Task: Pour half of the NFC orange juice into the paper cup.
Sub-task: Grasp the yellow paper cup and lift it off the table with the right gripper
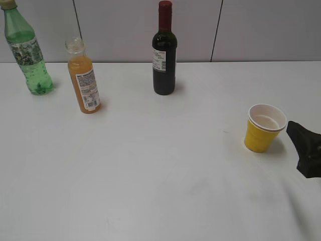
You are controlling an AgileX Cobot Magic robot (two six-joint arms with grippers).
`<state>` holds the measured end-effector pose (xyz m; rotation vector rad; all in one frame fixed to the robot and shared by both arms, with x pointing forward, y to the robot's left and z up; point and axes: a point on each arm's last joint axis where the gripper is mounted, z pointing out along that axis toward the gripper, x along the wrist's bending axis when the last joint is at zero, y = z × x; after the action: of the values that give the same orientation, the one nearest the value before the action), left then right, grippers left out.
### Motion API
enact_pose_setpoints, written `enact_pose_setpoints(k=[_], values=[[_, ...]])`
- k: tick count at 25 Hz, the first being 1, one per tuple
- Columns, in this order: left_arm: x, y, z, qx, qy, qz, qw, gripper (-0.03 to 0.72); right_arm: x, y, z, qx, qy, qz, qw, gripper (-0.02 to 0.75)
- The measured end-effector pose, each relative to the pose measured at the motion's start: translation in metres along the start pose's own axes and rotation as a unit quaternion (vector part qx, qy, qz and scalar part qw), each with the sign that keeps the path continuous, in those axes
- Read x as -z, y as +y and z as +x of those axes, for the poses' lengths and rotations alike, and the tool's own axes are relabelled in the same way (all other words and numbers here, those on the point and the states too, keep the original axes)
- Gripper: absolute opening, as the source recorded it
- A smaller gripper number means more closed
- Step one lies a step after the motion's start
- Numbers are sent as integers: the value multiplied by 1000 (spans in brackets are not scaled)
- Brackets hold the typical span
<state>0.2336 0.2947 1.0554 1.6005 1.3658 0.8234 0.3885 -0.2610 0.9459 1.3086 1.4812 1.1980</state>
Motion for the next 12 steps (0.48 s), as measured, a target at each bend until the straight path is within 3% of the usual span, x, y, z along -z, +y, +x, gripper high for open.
enact_pose_setpoints(k=[8, 12], values=[[0, 0, 0, 0, 0, 0, 1000, 437, -12, -11, 8, 10, 35, -36, 999, 611], [0, 0, 0, 0, 0, 0, 1000, 437, -20, -30, 9, 11, 34, 15, 999, 633]])
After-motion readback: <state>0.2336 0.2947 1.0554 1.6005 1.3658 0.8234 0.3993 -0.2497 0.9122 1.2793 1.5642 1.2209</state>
